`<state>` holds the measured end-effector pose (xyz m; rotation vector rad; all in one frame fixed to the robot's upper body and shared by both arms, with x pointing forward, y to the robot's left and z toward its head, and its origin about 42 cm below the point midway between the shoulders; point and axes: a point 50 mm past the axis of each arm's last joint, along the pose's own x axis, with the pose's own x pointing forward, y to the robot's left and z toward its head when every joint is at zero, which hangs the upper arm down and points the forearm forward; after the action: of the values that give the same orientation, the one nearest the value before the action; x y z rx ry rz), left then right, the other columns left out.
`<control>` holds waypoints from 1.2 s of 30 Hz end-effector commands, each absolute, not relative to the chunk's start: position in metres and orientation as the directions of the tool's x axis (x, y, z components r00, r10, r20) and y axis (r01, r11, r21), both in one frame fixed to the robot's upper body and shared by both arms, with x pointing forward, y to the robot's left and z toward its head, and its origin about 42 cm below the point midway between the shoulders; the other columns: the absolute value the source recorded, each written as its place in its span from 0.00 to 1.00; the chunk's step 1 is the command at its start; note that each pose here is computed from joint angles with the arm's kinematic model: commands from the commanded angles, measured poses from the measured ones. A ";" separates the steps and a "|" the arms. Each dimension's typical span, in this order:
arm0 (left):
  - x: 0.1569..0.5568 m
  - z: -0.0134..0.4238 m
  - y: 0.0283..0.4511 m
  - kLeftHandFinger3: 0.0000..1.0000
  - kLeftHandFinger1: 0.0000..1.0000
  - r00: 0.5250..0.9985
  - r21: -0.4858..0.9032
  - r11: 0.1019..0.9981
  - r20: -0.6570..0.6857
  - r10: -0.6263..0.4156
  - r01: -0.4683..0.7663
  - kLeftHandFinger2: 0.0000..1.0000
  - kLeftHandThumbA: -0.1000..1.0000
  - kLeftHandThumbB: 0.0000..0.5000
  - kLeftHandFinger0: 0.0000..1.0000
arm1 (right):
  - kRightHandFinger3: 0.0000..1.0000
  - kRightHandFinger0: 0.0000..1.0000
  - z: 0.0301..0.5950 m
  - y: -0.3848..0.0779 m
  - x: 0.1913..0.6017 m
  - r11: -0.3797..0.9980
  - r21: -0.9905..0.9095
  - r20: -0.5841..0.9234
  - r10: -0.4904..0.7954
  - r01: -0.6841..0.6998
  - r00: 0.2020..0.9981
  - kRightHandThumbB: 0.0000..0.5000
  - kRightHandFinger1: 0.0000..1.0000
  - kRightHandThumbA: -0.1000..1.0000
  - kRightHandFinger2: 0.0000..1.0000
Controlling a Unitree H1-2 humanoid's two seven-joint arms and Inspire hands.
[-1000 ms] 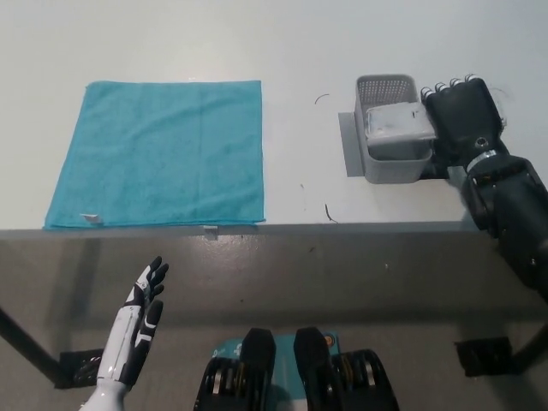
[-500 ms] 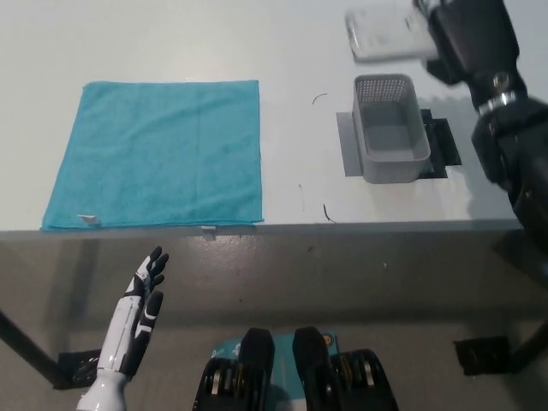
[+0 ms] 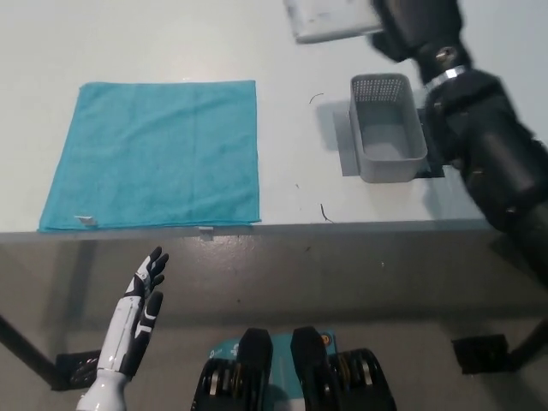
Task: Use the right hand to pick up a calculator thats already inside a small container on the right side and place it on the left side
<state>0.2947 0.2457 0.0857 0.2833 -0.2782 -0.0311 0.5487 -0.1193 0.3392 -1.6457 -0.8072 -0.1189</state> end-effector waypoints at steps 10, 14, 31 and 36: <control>0.292 0.092 0.251 1.00 1.00 0.944 0.289 0.957 0.322 -0.065 -0.033 1.00 1.00 0.00 1.00 | 0.29 0.00 0.379 0.032 0.539 0.147 -0.835 0.510 0.570 0.531 0.644 0.70 0.00 0.00 0.34; 0.290 0.092 0.250 1.00 1.00 0.945 0.289 0.957 0.320 -0.071 -0.026 1.00 1.00 0.00 1.00 | 0.36 0.00 0.373 0.057 0.531 0.124 -0.851 0.477 0.585 0.510 0.655 0.76 0.00 0.00 0.28; 0.274 0.083 0.248 1.00 1.00 0.953 0.291 0.957 0.290 -0.087 -0.002 1.00 1.00 0.00 1.00 | 0.54 0.00 0.345 0.076 0.527 0.033 -0.956 0.267 0.523 0.293 0.810 0.71 0.00 0.00 0.02; 0.267 0.080 0.247 1.00 1.00 0.956 0.298 0.954 0.277 -0.094 0.007 1.00 1.00 0.00 1.00 | 0.54 0.00 0.322 0.071 0.525 0.020 -0.968 0.225 0.524 0.252 0.822 0.71 0.00 0.00 0.02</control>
<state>0.2724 0.2473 0.0706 0.2900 -0.2269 -0.0407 0.5230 0.0641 0.2987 -1.5859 -0.6071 0.2694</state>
